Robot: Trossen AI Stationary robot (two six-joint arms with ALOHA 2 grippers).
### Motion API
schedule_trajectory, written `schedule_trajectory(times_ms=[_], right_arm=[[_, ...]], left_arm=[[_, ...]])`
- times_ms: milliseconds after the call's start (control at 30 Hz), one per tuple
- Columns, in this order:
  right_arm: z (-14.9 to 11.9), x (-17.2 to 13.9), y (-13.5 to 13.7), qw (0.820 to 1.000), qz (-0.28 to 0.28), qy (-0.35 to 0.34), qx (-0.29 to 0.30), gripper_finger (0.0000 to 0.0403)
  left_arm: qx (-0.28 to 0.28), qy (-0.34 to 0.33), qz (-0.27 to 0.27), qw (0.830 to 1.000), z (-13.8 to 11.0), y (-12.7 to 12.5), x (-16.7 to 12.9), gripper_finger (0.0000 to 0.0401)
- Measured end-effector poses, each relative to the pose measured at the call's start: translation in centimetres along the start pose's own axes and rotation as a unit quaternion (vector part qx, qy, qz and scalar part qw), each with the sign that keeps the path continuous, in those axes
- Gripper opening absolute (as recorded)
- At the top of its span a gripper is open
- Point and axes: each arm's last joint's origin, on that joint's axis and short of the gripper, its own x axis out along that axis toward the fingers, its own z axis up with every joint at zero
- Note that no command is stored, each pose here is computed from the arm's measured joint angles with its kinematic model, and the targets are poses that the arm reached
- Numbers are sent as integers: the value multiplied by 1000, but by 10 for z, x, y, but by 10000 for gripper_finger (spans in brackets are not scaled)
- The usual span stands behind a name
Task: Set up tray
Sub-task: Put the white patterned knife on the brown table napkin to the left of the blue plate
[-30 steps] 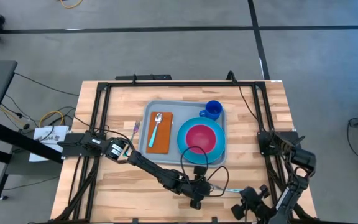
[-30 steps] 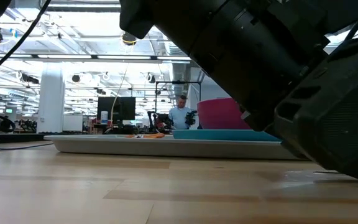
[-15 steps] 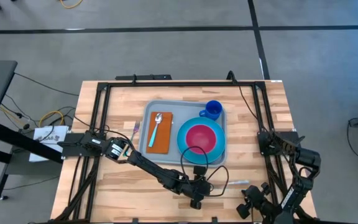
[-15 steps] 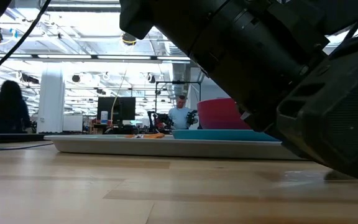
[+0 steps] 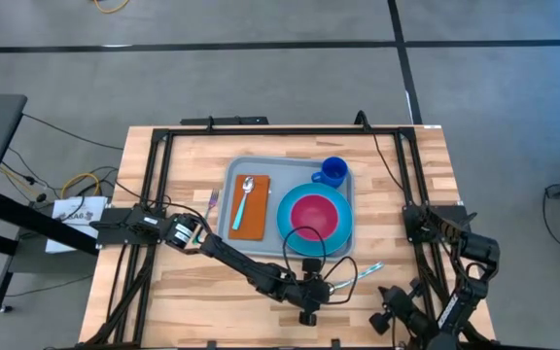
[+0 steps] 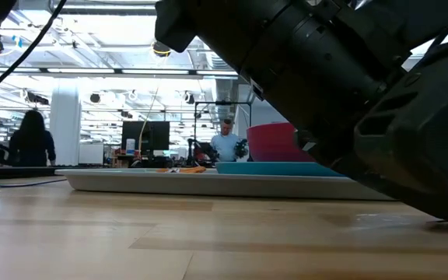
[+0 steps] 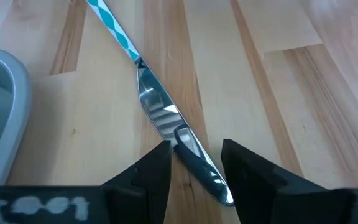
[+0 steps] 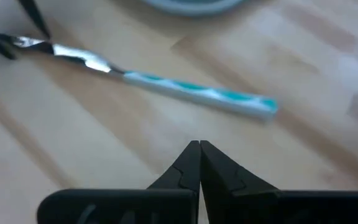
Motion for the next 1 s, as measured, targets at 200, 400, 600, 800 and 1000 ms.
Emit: schedule_trajectory(times_ms=[200, 400, 600, 800, 1000], right_arm=[[7, 20, -8, 999, -44, -26, -15, 0], [6, 37, -12, 998, -55, -28, -12, 0], [-4, 48, -13, 1000, -13, -8, 8, 0], [-5, 47, -13, 1000, -16, -9, 7, 0], [-6, 47, -13, 1000, -12, -7, 10, 0]], left_arm=[[-4, 2, -4, 1000, 0, 1, 0, 135], [-3, 5, -2, 1000, -1, 2, 1, 135], [-6, 11, -1, 1000, -1, 4, 1, 135], [-9, 13, 1, 1000, -1, 8, 2, 133], [-23, 25, 8, 999, -3, 12, 3, 85]])
